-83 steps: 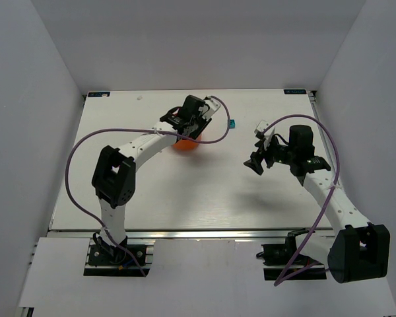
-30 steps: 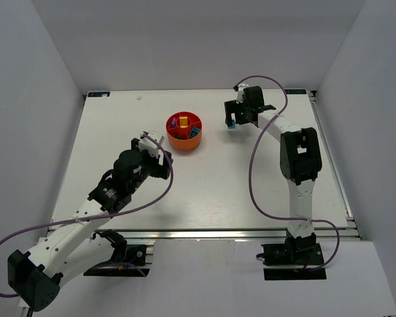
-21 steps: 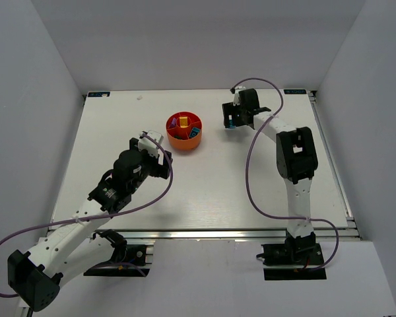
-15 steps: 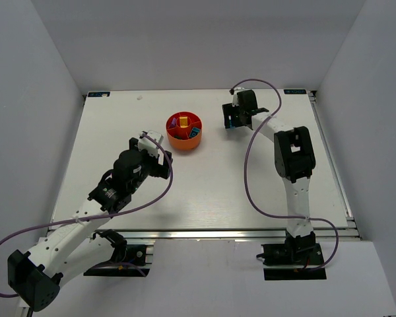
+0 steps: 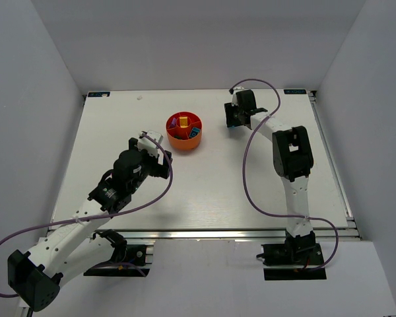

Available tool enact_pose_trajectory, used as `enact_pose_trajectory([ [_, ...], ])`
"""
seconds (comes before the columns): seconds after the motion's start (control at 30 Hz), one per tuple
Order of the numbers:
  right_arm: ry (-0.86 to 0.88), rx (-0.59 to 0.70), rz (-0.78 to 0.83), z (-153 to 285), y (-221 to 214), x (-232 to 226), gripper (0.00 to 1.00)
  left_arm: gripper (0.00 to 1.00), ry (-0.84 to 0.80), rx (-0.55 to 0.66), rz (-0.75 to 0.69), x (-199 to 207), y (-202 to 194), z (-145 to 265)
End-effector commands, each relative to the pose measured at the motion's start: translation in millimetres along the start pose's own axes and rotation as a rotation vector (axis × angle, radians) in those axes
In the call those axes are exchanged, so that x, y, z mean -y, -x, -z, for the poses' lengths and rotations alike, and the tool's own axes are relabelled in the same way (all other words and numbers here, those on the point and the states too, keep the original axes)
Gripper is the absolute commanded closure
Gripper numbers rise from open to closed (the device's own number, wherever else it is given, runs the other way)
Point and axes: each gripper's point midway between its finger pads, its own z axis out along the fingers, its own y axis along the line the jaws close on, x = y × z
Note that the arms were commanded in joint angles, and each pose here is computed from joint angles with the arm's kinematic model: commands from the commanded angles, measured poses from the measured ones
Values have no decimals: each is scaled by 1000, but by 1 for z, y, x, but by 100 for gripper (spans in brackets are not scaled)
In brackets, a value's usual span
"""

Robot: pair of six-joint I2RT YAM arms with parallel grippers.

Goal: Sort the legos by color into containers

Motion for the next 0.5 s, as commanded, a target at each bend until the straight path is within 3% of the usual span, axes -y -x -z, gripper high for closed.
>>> enact_pose_trajectory([
  [0.0, -7, 56, -12, -4, 20, -1, 45, 2, 5, 9, 8, -1, 2, 0],
  [0.47, 31, 17, -14, -6, 3, -9, 56, 2, -25, 18, 30, 5, 4, 0],
])
